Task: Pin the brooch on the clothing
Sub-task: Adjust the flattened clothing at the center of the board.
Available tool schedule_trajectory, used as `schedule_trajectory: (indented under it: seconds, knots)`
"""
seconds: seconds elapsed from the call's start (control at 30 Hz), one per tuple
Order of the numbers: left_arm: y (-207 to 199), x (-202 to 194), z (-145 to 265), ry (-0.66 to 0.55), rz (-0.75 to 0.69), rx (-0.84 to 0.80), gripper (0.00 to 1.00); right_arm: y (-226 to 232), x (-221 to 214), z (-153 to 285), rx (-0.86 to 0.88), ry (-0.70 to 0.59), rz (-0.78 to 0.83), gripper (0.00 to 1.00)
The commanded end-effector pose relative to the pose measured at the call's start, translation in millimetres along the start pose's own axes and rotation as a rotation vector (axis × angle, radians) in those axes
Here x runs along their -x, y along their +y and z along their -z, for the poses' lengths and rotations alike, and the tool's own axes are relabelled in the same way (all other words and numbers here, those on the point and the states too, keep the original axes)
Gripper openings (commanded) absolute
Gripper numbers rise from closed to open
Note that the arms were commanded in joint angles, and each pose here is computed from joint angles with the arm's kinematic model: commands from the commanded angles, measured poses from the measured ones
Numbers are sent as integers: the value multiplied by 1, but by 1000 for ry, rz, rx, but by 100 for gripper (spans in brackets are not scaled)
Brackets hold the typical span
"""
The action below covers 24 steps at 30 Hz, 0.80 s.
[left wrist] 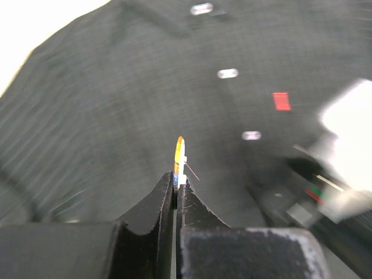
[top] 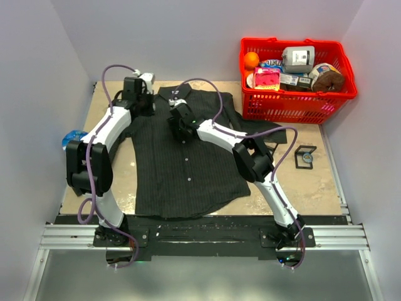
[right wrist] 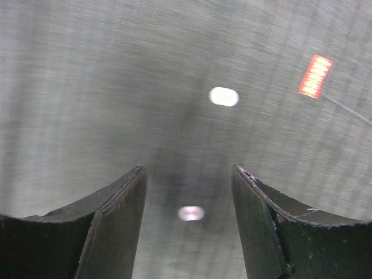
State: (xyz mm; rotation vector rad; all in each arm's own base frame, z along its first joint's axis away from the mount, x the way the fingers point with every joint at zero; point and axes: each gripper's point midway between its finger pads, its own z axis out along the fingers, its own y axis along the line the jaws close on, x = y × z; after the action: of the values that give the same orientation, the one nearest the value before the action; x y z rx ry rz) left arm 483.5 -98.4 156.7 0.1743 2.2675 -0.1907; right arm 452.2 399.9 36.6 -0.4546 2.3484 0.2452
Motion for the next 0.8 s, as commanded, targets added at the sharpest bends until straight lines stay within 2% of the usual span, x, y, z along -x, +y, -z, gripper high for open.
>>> schedule_trajectory:
  seconds: [0.0, 0.23, 0.77]
  knots:
    - [21, 21, 25, -80, 5, 68, 0, 47, 57, 34, 119, -176, -39, 64]
    - [28, 20, 28, -80, 15, 69, 0, 28, 21, 1, -2, -84, -40, 64]
    - [17, 33, 44, -118, 19, 13, 0, -17, -36, -6, -199, 37, -4, 65]
